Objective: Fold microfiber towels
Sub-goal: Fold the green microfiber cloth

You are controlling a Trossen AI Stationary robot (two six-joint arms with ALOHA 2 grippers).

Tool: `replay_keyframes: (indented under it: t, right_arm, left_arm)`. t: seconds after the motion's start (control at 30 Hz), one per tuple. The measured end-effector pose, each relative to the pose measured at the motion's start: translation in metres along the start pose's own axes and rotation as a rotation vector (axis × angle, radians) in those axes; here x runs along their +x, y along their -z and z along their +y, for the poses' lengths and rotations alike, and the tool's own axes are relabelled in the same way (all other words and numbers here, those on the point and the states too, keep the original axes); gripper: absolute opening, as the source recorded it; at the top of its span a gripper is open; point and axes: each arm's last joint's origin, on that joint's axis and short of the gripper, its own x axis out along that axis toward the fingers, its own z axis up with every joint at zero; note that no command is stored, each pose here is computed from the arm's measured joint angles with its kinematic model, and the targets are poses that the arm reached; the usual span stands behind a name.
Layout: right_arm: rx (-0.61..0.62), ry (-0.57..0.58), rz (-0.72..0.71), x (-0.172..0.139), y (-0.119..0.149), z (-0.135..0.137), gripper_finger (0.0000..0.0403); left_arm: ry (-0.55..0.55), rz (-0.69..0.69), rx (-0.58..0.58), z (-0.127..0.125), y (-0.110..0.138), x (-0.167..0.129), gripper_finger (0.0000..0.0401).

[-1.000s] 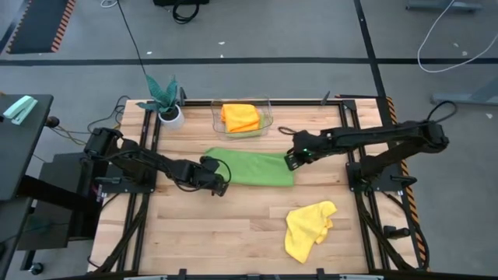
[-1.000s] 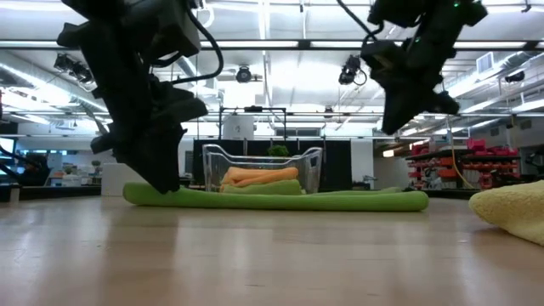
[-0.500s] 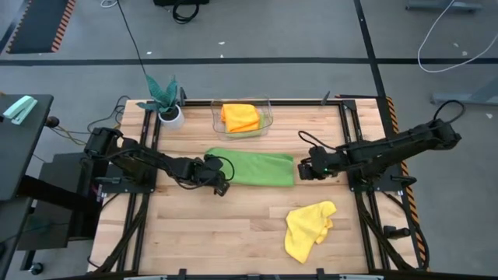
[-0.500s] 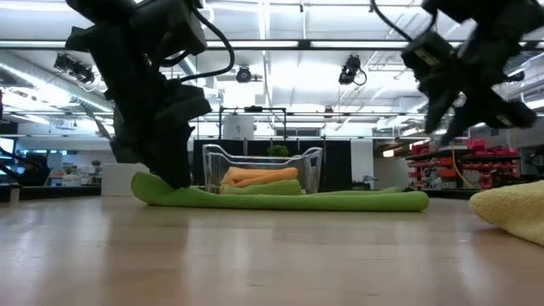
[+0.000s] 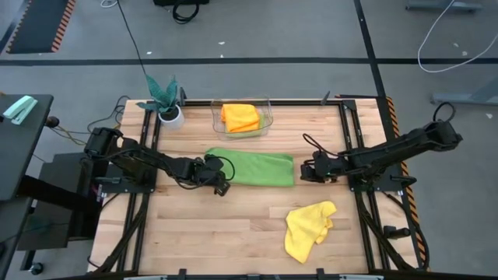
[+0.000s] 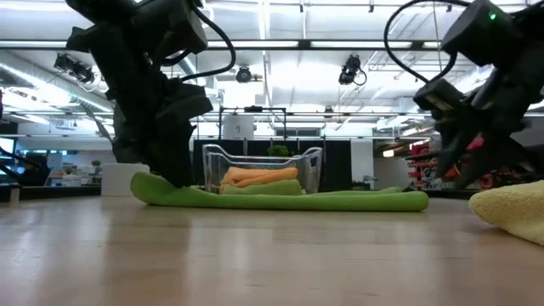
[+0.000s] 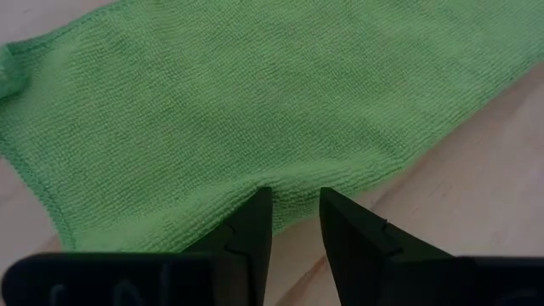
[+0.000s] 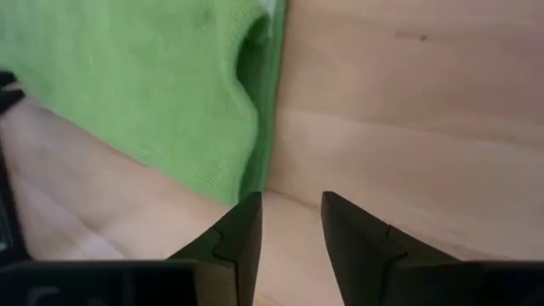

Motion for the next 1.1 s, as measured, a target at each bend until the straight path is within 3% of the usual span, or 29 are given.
replay_keyframes:
  t: [0.17, 0.53, 0.93, 1.1]
  right_arm:
    - [0.008, -0.050, -0.028, 0.007, -0.007, -0.007, 0.0130]
    - [0.014, -0.021, -0.082, 0.011, -0.025, -0.014, 0.0131]
    - [-0.014, -0.065, -0.024, 0.014, -0.033, -0.010, 0.0132]
    - [-0.046, -0.132, -0.006, 0.023, -0.031, -0.001, 0.0132]
  left_arm:
    - [0.004, -0.002, -0.006, 0.000, 0.000, 0.000, 0.0107]
    - [0.005, -0.003, -0.033, 0.000, -0.001, 0.000, 0.0107]
    - [0.024, -0.018, -0.054, -0.002, -0.003, 0.000, 0.0107]
    - [0.030, -0.022, -0.056, -0.002, -0.003, 0.000, 0.0107]
